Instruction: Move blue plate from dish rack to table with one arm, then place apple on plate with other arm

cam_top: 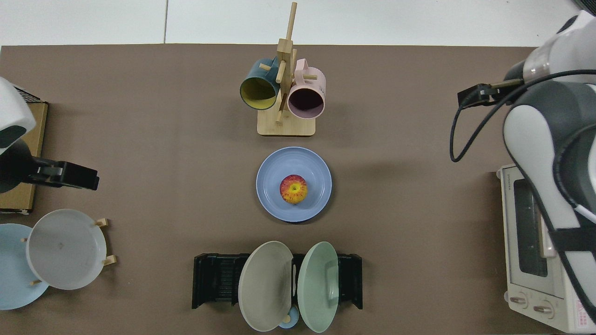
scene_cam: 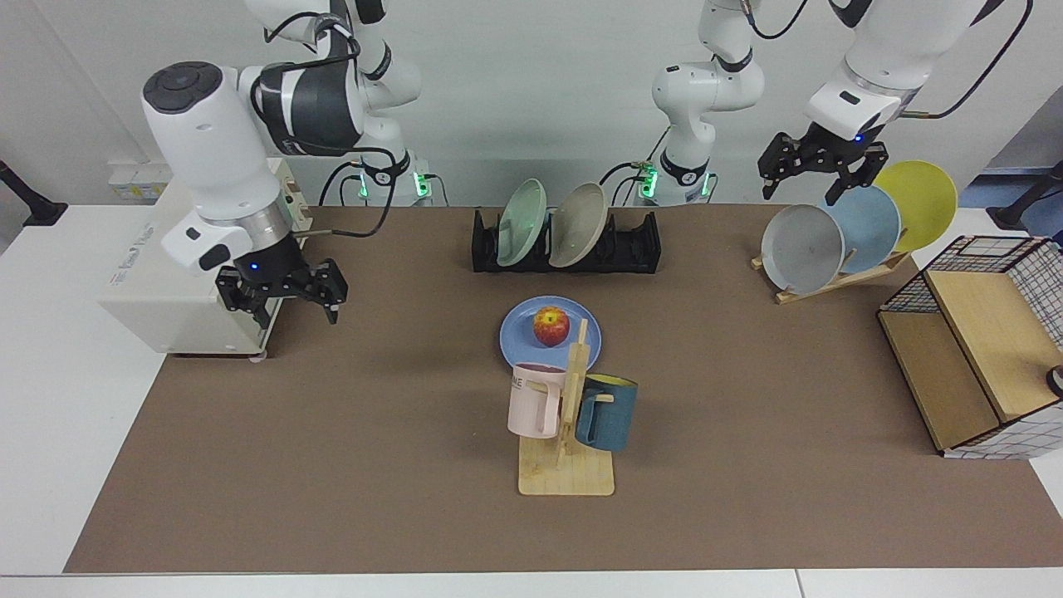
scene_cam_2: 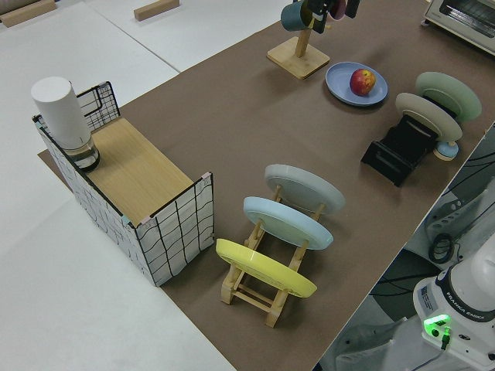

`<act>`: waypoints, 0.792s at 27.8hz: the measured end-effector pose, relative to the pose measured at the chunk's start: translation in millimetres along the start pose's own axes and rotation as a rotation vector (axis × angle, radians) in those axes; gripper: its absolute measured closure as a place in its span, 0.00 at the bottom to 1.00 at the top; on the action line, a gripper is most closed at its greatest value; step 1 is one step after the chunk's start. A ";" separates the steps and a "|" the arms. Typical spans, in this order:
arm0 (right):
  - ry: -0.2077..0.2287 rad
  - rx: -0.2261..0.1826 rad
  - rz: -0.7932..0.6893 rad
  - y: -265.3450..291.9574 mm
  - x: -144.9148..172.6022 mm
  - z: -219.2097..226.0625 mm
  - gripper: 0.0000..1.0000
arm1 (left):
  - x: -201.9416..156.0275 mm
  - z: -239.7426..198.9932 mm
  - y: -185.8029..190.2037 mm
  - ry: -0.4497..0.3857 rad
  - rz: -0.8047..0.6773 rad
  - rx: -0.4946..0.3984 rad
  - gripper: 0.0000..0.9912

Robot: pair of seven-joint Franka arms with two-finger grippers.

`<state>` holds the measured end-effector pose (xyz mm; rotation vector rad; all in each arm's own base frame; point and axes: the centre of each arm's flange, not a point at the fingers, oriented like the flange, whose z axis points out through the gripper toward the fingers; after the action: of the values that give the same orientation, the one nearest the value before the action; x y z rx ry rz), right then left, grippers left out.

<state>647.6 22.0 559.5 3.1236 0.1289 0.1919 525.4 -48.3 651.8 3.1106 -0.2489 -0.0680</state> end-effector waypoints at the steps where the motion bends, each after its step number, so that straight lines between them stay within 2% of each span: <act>1: -0.006 0.003 -0.008 5.8 -5.0 -1.6 0.00 | -0.8 -1.1 -1.7 0.002 -0.003 0.000 0.00; 9: -0.035 0.040 -0.032 17.8 -47.6 -9.2 0.00 | -3.9 -5.4 -6.0 0.010 -0.012 0.001 0.00; 16: -0.066 0.061 0.002 12.8 -68.7 -31.0 0.00 | -3.9 -5.4 -5.9 0.011 -0.012 0.001 0.00; 22: -0.061 0.063 0.021 16.3 -76.3 -44.6 0.00 | -3.9 -5.4 -5.9 0.011 -0.012 0.001 0.00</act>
<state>568.0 -0.3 594.8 3.1907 0.1034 0.0942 522.7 -41.8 657.2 3.1130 -0.2296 -0.0516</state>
